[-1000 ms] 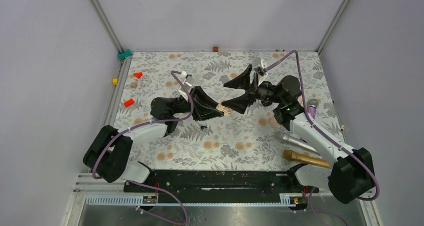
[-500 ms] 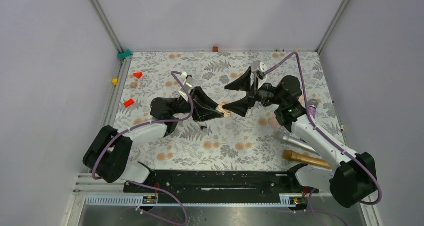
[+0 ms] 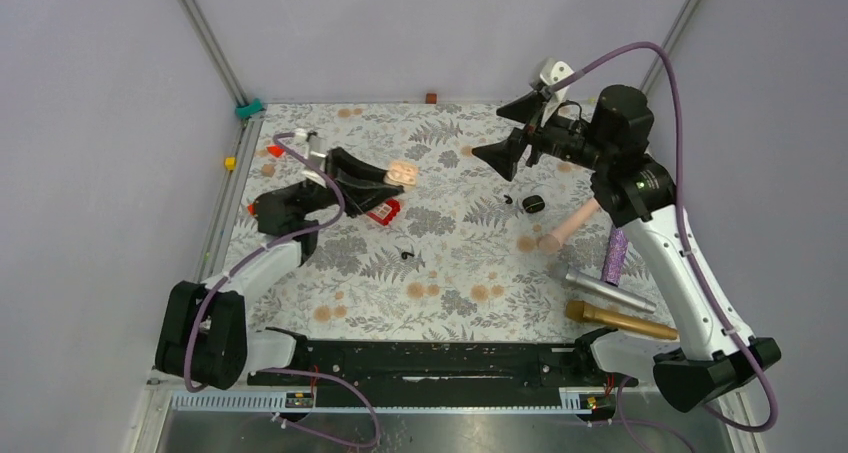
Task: Insert the wireless bluetooth earbuds into the charging case
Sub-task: Pick up the earbud from the center of the board.
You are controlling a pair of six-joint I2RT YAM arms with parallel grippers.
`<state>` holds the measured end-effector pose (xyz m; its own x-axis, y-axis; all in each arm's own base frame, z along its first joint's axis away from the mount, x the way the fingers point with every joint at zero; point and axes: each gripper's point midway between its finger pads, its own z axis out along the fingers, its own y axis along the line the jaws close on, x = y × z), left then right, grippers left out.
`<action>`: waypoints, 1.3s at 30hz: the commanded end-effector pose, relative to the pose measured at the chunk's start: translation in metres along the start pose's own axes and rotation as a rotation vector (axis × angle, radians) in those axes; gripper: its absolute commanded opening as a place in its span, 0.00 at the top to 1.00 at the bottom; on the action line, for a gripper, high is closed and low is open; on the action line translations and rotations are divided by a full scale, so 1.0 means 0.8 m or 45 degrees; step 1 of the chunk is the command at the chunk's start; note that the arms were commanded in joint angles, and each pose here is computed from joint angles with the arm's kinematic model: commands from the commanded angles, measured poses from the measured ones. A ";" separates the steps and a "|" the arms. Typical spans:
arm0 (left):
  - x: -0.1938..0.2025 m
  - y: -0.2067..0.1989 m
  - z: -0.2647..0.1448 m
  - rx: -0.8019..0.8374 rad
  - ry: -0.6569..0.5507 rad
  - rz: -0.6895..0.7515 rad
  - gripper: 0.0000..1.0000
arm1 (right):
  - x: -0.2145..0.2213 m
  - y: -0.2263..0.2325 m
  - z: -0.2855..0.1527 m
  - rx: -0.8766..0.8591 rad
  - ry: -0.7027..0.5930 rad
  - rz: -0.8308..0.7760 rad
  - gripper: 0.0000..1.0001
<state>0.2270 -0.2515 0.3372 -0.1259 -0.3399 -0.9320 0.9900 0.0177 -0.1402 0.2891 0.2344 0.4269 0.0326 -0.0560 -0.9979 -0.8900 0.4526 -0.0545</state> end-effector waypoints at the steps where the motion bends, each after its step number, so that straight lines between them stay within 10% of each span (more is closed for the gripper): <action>1: -0.052 0.021 -0.039 -0.128 -0.058 0.265 1.00 | 0.145 -0.063 -0.001 0.251 0.447 0.119 0.01; 8: -0.077 0.059 -0.116 -0.413 -0.062 0.372 1.00 | 0.246 -0.117 0.078 0.337 0.684 0.476 0.01; 22: -0.076 0.092 -0.204 -0.741 -0.076 0.454 1.00 | 0.360 -0.199 0.258 0.547 0.905 0.183 0.04; 39: -0.068 0.079 -0.203 -0.729 -0.040 0.543 1.00 | 0.424 -0.138 0.349 0.386 0.983 -0.410 0.17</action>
<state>0.2981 -0.0763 0.3125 0.1663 -0.2753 -0.9469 0.7700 0.6362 -0.0497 0.5173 0.3974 0.0611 -0.3074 -0.6870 -0.6584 -0.7530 0.5987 -0.2731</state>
